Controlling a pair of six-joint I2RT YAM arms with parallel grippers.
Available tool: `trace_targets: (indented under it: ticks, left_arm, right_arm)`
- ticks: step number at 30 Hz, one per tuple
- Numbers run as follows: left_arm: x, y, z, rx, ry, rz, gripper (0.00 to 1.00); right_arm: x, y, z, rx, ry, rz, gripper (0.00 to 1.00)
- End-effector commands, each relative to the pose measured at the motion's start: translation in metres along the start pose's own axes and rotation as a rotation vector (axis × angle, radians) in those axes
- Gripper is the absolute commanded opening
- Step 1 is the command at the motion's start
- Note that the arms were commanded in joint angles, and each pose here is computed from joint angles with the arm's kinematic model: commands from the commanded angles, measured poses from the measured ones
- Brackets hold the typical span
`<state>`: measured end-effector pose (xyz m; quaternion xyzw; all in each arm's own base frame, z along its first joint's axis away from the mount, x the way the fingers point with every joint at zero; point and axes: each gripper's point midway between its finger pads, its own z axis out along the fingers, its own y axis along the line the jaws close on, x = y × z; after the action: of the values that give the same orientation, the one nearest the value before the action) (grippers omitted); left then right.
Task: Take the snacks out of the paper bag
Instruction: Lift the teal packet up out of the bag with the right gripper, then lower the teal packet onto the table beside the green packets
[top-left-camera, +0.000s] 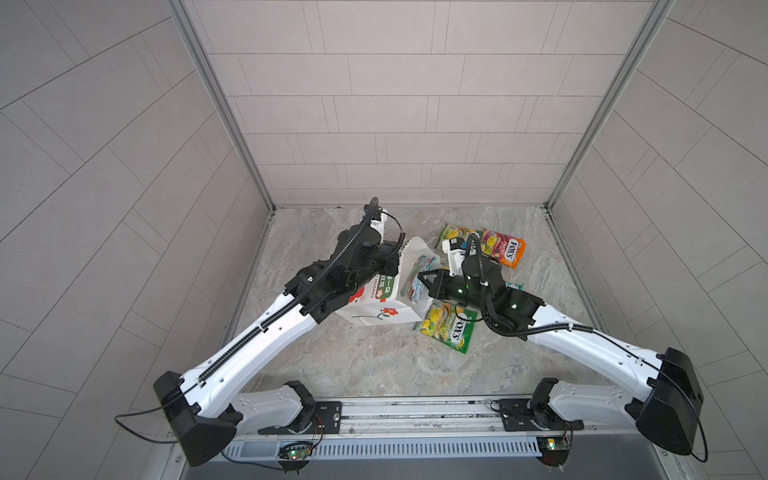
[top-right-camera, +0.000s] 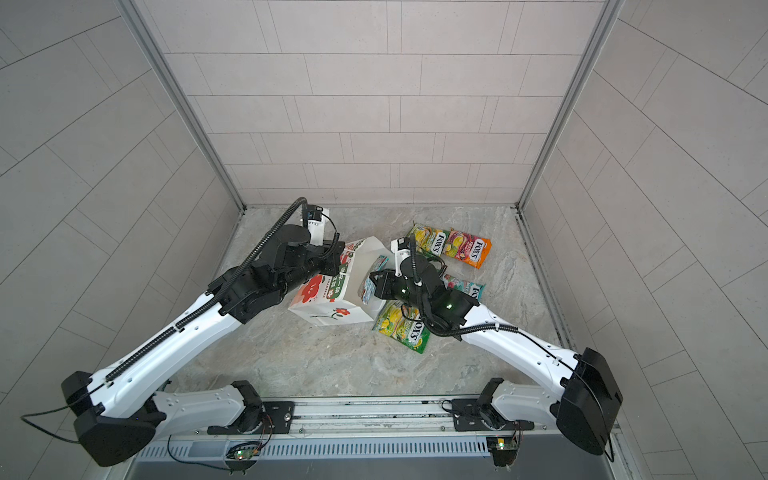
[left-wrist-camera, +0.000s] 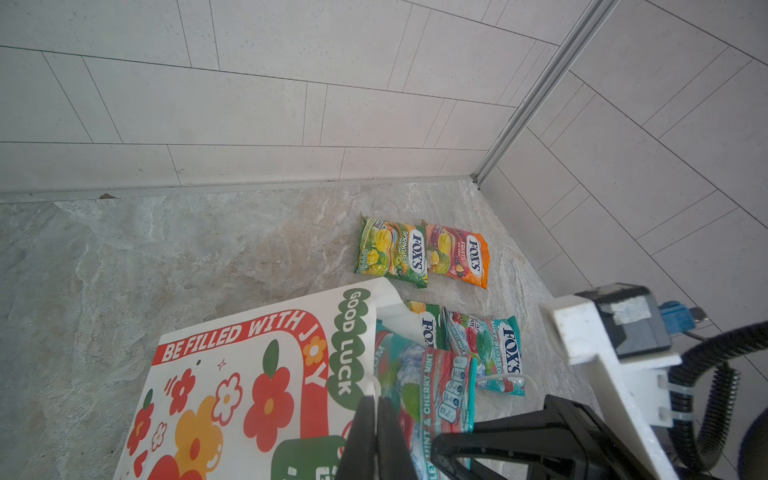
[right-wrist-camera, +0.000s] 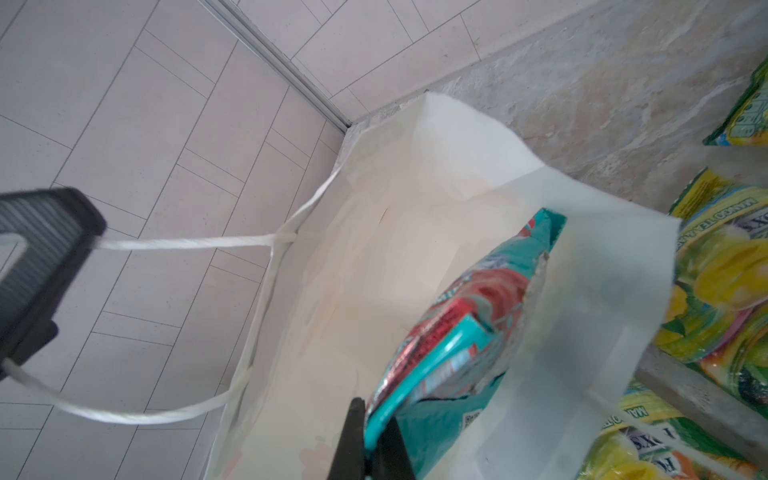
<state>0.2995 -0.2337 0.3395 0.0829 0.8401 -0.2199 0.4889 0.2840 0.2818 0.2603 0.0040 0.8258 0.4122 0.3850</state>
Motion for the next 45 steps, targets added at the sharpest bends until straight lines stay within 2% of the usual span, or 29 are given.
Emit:
trace_targets:
  ticks: [1,16,27,32,38,45]
  left_arm:
    - [-0.001,0.000,0.000,-0.007,0.000,0.015,0.00]
    - [0.000,-0.002,0.002,0.003,0.005,0.016,0.00]
    - [-0.002,-0.003,0.001,0.007,-0.001,0.016,0.00]
    - [-0.004,-0.004,0.001,0.009,-0.006,0.015,0.00]
    - [-0.006,-0.006,0.000,0.018,-0.012,0.009,0.00]
    - [-0.008,-0.006,-0.001,0.020,-0.017,0.008,0.00]
  right_arm:
    - [-0.018,0.022,-0.016,-0.079,-0.051,-0.026,0.00]
    - [-0.070,0.074,-0.050,-0.227,-0.153,-0.098,0.00]
    - [-0.118,0.085,-0.095,-0.232,-0.281,-0.139,0.00]
    - [-0.136,0.065,-0.121,-0.115,-0.341,-0.167,0.00]
    - [-0.147,0.019,-0.151,0.119,-0.398,-0.207,0.00]
    - [-0.135,-0.039,-0.173,0.392,-0.339,-0.238,0.00]
